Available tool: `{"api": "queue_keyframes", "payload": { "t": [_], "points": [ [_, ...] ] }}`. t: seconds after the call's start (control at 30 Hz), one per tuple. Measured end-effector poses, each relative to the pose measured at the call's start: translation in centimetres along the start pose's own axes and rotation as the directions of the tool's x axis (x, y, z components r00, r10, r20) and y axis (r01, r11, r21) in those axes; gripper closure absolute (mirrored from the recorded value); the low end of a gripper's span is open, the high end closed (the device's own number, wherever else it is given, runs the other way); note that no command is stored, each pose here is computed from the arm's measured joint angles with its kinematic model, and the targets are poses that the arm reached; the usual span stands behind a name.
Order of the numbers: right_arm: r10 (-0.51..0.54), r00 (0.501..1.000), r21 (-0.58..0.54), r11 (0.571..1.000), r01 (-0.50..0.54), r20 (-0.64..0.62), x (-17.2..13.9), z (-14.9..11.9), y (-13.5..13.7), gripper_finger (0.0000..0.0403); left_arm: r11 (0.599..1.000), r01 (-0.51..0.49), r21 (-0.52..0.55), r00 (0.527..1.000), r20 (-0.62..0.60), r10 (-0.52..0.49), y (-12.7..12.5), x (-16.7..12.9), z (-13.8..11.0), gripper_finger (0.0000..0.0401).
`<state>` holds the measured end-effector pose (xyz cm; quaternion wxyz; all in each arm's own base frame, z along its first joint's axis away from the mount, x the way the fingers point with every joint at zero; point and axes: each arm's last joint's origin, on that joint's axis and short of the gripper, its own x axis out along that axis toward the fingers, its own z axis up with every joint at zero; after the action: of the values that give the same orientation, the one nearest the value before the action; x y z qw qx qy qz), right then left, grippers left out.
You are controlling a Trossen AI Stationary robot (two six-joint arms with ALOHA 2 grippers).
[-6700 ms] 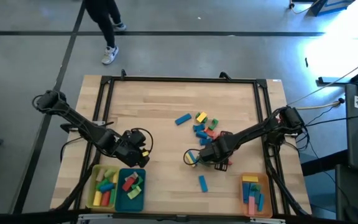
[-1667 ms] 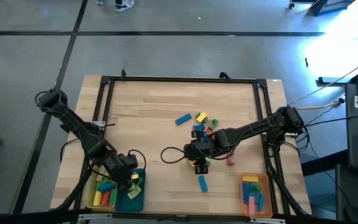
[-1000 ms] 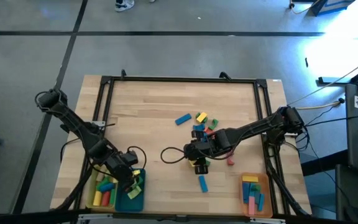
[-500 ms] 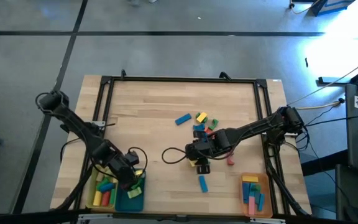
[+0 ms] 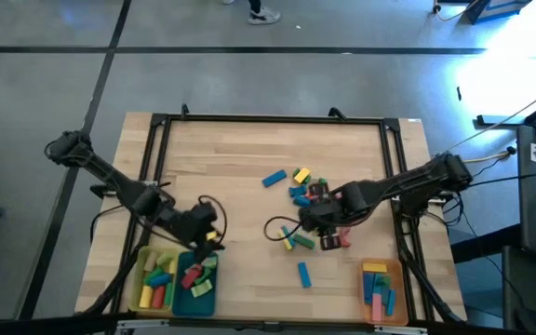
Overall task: Sort blocks by size
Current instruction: Put the red arch block into the blue bin
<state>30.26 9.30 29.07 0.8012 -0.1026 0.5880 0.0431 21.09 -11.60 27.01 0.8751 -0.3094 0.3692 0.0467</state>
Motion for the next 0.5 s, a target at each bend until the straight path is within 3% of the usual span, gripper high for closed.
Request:
{"api": "queue_keyframes", "payload": {
  "t": [0.1, 0.23, 0.33, 0.5],
  "points": [
    [0.000, 1.000, 0.021, 1.000, -0.001, 0.025, -1.0, -2.1, -0.9, 0.0230, 0.998, -0.059, -0.003, 0.998, 0.038, 0.059, 1.3, 0.7, 1.6, 0.0188],
    [-0.044, 0.997, 0.229, 0.973, 0.028, 0.065, -0.7, -5.8, -2.1, 0.0230, 0.992, -0.124, 0.019, 0.986, 0.111, 0.121, 3.0, 2.0, 4.2, 0.0187],
    [-0.062, 0.997, 0.404, 0.914, 0.038, 0.047, 0.6, -8.8, -2.1, 0.0230, 0.990, -0.130, 0.057, 0.973, 0.202, 0.116, 3.9, 2.8, 6.3, 0.0187],
    [0.034, 0.999, 0.628, 0.778, -0.033, 0.010, 3.1, -11.3, -1.6, 0.0230, 0.979, -0.138, 0.151, 0.938, 0.339, 0.080, 4.6, 4.6, 8.9, 0.0187]
  ]
}}
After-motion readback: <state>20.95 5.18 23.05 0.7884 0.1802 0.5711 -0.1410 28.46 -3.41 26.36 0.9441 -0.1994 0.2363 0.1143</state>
